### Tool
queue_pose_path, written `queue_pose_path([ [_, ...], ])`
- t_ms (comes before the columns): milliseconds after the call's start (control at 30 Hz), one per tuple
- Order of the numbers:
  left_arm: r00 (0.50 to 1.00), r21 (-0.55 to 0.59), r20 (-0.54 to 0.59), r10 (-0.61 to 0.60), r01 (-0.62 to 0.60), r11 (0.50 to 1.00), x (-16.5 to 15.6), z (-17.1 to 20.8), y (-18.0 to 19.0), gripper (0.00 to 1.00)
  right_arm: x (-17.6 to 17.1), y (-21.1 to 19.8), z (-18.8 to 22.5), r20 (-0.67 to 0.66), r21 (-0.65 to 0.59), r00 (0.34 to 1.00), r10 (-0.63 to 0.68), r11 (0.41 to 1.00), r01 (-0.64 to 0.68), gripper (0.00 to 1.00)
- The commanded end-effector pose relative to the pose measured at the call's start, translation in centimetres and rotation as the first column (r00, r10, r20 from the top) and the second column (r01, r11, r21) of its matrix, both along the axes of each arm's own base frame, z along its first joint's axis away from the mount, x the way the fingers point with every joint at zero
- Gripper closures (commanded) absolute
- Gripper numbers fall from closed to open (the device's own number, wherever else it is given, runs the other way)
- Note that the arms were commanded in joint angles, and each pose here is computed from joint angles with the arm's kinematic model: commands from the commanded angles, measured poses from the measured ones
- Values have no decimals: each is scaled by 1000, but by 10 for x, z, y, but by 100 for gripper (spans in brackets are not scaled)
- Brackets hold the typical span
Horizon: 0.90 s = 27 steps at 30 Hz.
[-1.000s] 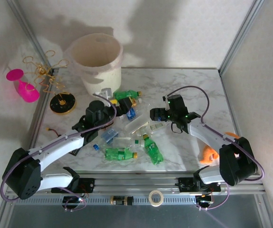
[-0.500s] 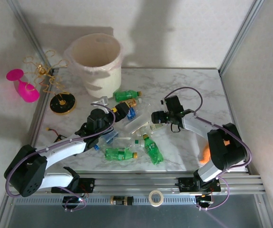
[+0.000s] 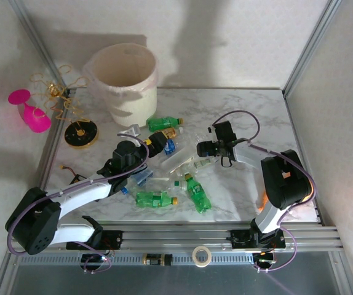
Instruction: Put the plastic bottles in the bin
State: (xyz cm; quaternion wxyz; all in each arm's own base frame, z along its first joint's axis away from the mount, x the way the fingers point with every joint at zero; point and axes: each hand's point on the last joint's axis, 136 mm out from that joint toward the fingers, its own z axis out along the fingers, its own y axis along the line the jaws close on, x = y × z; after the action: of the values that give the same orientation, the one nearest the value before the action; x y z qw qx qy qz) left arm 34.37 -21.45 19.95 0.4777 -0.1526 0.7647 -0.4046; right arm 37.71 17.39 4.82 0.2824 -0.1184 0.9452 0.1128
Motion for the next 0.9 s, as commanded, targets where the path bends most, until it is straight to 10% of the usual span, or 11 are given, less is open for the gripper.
queue_pose_path([
  [0, 1000, -22, 29, 4, -3, 1000, -2, 13, -1, 1, 12, 4, -3, 7, 10, 1000, 21, 1000, -21, 8],
  [533, 999, -1, 29, 21, -21, 1000, -5, 15, 5, 0, 14, 6, -13, -3, 12, 999, 37, 999, -37, 33],
  [867, 999, -23, 50, -4, 5, 1000, -6, 27, -2, 0, 12, 8, 62, 213, 85, 976, 50, 994, -70, 44],
])
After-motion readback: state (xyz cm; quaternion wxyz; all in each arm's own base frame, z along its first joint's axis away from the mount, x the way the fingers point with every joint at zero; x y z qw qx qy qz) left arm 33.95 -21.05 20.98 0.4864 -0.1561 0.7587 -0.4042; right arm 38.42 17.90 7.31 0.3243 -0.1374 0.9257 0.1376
